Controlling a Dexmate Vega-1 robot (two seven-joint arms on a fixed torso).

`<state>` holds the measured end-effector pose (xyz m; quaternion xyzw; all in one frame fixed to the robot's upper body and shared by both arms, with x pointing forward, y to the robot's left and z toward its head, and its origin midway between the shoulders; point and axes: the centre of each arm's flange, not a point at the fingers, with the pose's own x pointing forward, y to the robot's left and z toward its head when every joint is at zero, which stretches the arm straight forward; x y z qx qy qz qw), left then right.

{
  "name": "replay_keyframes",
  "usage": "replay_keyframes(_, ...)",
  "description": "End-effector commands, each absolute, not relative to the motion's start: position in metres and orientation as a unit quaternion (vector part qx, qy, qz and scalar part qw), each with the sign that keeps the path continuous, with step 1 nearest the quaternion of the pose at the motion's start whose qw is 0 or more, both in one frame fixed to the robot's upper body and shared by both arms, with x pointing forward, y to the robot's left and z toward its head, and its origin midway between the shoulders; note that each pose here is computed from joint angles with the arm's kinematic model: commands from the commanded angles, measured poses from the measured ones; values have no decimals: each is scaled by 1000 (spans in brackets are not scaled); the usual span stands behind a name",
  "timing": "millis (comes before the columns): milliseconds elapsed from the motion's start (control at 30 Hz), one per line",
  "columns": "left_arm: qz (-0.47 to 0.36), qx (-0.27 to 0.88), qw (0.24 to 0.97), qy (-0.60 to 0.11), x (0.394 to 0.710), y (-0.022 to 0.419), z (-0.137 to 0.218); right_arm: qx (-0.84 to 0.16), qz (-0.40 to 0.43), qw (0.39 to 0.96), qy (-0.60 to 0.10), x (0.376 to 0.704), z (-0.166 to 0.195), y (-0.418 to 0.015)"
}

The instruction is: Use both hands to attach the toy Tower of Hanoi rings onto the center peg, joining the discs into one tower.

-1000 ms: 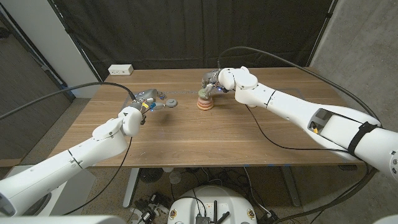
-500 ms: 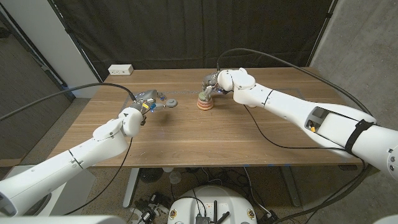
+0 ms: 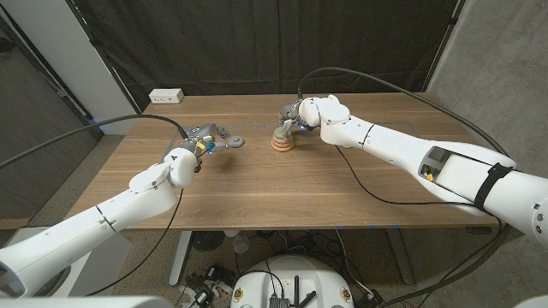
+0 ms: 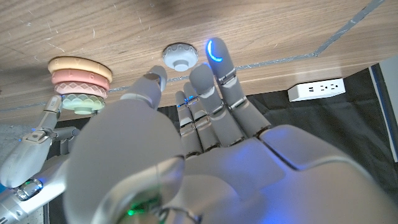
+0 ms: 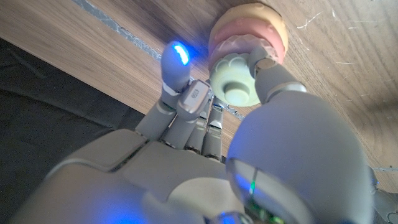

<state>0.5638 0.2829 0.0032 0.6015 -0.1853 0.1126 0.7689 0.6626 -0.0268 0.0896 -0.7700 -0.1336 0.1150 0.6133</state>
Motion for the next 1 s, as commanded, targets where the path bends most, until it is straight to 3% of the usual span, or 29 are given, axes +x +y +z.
replay_keyframes(33,112,600,770,-187,566,282,4,-784,114,597,-126,661,88,-30)
replay_keyframes(1000,110,602,768,-189,566,281,5,-796,93,584,-130,651,91,-35)
